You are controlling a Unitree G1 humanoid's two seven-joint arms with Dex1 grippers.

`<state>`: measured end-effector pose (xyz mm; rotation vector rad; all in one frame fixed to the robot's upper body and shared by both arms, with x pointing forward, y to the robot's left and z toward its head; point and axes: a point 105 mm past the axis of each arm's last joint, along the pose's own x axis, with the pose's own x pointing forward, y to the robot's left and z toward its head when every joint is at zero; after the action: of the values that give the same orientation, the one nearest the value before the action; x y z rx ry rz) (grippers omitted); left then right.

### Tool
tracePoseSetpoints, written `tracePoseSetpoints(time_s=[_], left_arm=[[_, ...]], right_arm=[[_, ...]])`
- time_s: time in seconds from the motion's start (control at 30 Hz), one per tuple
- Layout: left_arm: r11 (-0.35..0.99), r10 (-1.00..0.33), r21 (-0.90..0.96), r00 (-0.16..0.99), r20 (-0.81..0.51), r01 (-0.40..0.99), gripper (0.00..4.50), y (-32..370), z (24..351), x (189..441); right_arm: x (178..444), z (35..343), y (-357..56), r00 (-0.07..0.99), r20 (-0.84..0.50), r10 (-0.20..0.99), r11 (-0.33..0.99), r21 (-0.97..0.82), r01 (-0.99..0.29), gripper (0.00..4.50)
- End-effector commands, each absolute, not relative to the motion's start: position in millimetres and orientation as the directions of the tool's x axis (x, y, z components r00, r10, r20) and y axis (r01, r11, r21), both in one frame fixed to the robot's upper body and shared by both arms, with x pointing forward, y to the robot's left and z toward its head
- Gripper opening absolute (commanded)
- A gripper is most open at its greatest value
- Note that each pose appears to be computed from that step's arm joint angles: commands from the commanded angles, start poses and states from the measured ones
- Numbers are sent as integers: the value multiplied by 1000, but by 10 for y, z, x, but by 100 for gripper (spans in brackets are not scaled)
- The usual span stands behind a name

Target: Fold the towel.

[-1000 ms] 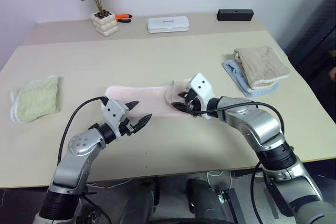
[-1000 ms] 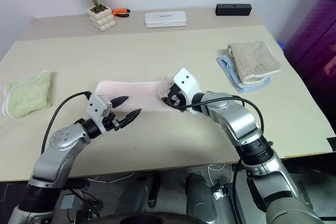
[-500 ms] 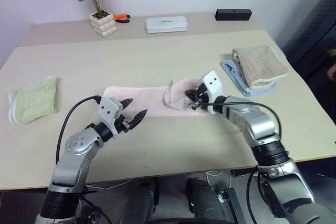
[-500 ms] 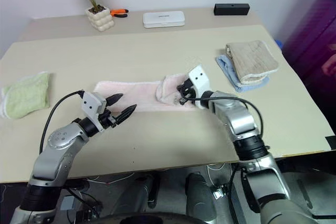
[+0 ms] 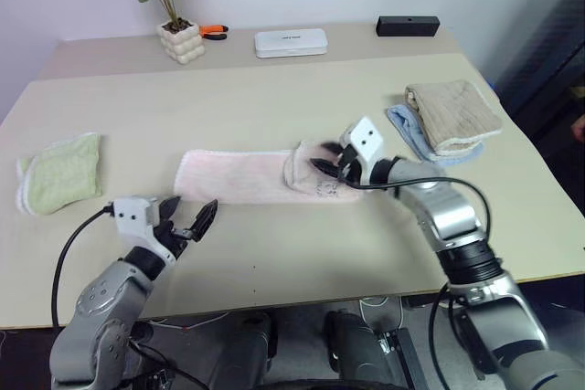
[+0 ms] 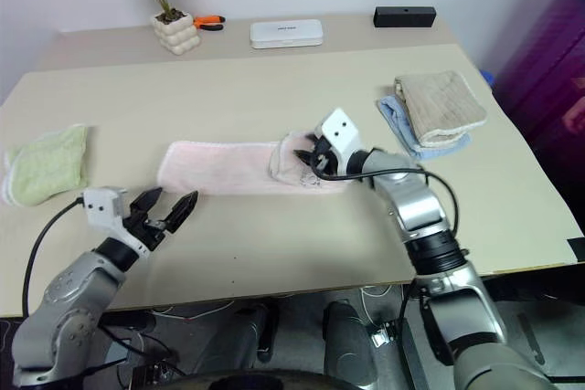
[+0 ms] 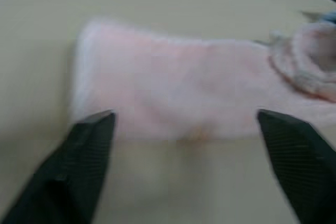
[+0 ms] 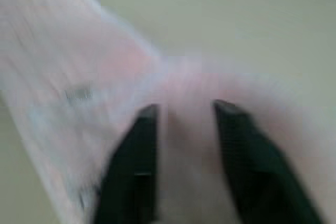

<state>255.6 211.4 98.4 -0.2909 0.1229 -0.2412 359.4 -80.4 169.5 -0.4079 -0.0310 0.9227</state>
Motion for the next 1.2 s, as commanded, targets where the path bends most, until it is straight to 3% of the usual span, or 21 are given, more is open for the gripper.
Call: tracePoseSetpoints(time_s=[0.03,0.07,0.1,0.27,0.57,0.67,0.9,1.07,1.13,1.2], left_arm=[[870,-194,-468,980,-34,156,450,2182,1153,2514],[846,-169,-519,985,-43,123,450,2215,1145,2513],[822,-149,-562,987,-59,90,450,2241,1128,2522],[706,-148,-708,979,-141,5,450,2180,1058,2705],[523,-104,-840,968,-230,-143,450,2100,984,3155],[508,-98,-844,963,-251,-169,364,2075,967,3250],[519,-39,-841,979,-200,-151,7,2182,1071,3290],[624,83,-777,996,-36,-80,2,2521,1392,3228],[691,153,-720,986,62,-62,2,2813,1648,3124],[783,143,-622,979,146,-22,2,2945,1901,3052]], right_arm=[[3361,1943,-591,475,-111,873,372,-479,-795,389],[3310,1959,-554,448,-116,887,337,-502,-796,442],[3268,1967,-518,427,-119,896,310,-522,-795,447],[3063,1897,-350,341,-126,931,229,-525,-820,447],[3019,1832,-243,333,-121,935,221,-537,-815,447],[3046,1836,-266,355,-121,927,234,-555,-798,450],[3034,1831,-287,369,-117,922,244,-563,-790,450],[3009,1803,-327,379,-127,917,250,-558,-791,450],[3001,1773,-377,391,-139,910,256,-554,-792,450],[3011,1739,-427,404,-150,902,266,-545,-795,450]])
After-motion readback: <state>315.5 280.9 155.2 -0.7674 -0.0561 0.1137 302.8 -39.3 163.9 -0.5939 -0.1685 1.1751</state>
